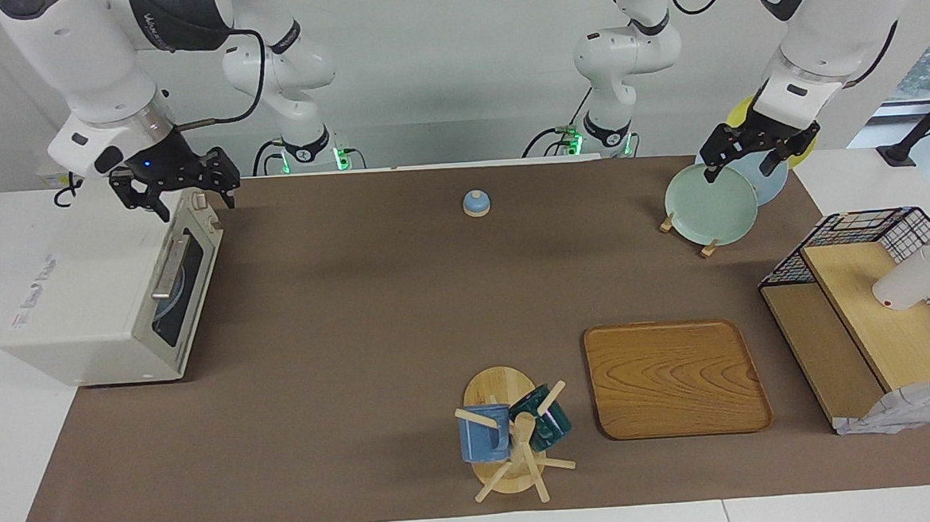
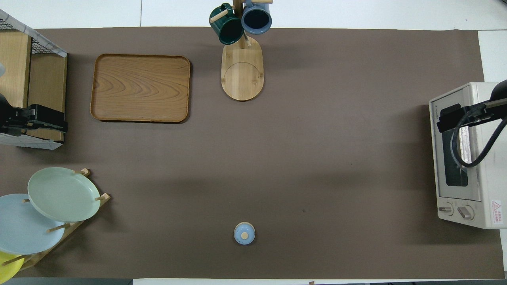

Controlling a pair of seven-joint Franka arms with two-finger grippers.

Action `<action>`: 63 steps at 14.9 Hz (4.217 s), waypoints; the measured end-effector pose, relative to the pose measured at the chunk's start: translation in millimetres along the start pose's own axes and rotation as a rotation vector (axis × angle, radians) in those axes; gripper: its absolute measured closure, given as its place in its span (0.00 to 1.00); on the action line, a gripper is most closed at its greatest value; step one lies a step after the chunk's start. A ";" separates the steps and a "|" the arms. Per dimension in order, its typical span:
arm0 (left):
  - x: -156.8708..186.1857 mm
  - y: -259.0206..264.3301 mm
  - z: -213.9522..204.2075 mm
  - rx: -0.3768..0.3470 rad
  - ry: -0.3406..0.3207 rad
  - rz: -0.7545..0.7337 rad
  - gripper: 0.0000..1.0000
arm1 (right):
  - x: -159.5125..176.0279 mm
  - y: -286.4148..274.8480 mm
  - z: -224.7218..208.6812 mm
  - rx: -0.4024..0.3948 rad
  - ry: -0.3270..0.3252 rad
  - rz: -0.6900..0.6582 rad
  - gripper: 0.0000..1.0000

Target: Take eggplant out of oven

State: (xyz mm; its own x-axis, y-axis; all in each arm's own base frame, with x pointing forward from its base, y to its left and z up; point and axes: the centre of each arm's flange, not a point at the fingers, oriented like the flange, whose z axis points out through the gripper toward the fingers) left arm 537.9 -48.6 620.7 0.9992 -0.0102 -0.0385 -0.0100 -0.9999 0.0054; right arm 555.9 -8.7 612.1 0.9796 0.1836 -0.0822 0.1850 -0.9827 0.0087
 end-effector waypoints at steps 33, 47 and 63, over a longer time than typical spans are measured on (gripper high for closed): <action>0.0 0.0 0.0 0.000 0.000 0.000 0.00 | -40.7 92.2 144.4 -0.079 0.032 0.159 0.99; 0.0 0.0 0.0 0.000 0.000 0.000 0.00 | -5.1 4.2 200.6 -0.038 0.051 0.060 0.99; -0.1 0.0 0.0 0.000 -0.001 0.000 0.00 | 18.9 -24.1 305.4 0.007 0.079 0.103 0.99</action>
State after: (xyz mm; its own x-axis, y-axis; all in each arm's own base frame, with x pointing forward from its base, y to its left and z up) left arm 537.8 -48.6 620.7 0.9992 -0.0102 -0.0390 -0.0100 -0.9999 0.0054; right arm 545.8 11.2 306.0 0.9966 0.0826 -0.0027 0.0826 -0.9966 0.0059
